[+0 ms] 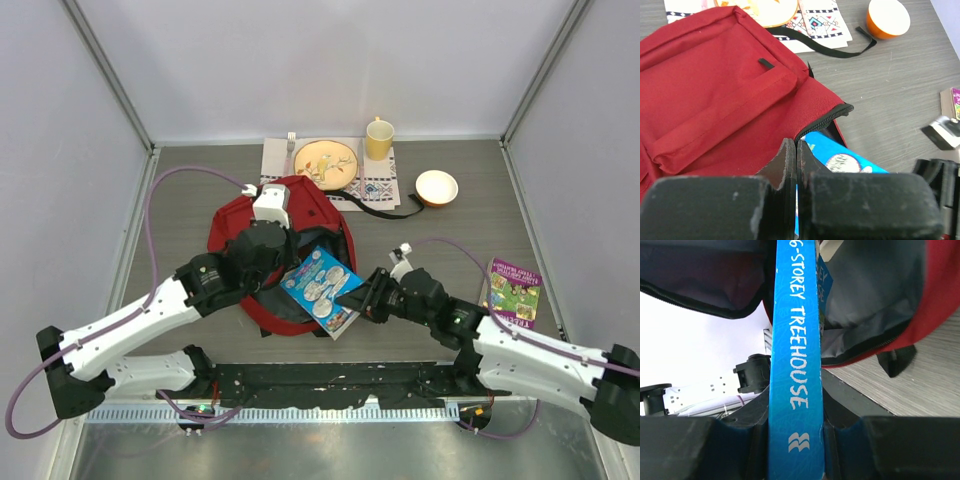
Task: Pack the student bag
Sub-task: Place the book in the student bag.
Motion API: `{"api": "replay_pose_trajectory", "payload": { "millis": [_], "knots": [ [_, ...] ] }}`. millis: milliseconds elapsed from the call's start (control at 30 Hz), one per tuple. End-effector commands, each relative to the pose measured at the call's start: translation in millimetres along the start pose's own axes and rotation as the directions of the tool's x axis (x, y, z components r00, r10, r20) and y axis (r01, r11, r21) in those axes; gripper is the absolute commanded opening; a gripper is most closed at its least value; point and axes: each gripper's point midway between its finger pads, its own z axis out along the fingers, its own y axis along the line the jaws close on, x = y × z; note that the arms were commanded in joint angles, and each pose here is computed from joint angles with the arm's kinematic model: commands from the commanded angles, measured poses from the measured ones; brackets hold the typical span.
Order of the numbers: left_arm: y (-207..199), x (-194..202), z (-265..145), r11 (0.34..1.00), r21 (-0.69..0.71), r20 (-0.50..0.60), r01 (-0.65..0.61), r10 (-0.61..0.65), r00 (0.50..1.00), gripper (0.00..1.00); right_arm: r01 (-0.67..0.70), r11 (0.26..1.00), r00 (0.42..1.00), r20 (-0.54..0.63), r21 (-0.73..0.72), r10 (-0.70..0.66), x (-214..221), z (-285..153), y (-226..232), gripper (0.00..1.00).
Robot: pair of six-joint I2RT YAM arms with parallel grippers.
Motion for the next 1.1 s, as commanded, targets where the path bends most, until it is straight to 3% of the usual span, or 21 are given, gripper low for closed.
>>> {"api": "replay_pose_trajectory", "payload": {
  "millis": [0, 433, 500, 633, 767, 1000, 1067],
  "knots": [
    [-25, -34, -7, 0.991, 0.099, 0.075, 0.091, -0.099, 0.992, 0.0, 0.009, 0.955, 1.0, -0.013, -0.297, -0.013, -6, 16, 81, 0.01],
    [-17, -34, -15, 0.991, 0.097, 0.083, 0.094, -0.102, 0.991, 0.0, -0.066, 0.866, 0.997, -0.073, -0.495, 0.034, -23, 63, 141, 0.01],
    [-20, -34, -16, 0.99, 0.108, 0.078, 0.095, -0.104, 0.992, 0.0, -0.089, 0.883, 0.996, -0.06, -0.46, 0.069, -31, 76, 127, 0.01],
    [-23, -33, -17, 0.987, 0.127, 0.073, 0.099, -0.109, 0.991, 0.0, -0.092, 0.913, 0.988, 0.08, -0.398, 0.135, -68, 92, 104, 0.01],
    [-26, -32, -17, 0.984, 0.145, 0.066, 0.103, -0.113, 0.991, 0.0, -0.043, 0.979, 0.97, 0.225, -0.201, 0.089, -73, 116, 80, 0.01],
    [-32, -41, -24, 0.979, 0.181, 0.074, 0.094, -0.109, 0.991, 0.0, -0.087, 0.983, 0.961, 0.245, -0.163, 0.125, -76, 163, 67, 0.01],
    [-20, -40, -28, 0.989, 0.121, 0.054, 0.084, -0.091, 0.994, 0.0, -0.088, 0.987, 0.953, 0.277, -0.134, 0.122, -79, 174, 59, 0.01]
  ]
}}
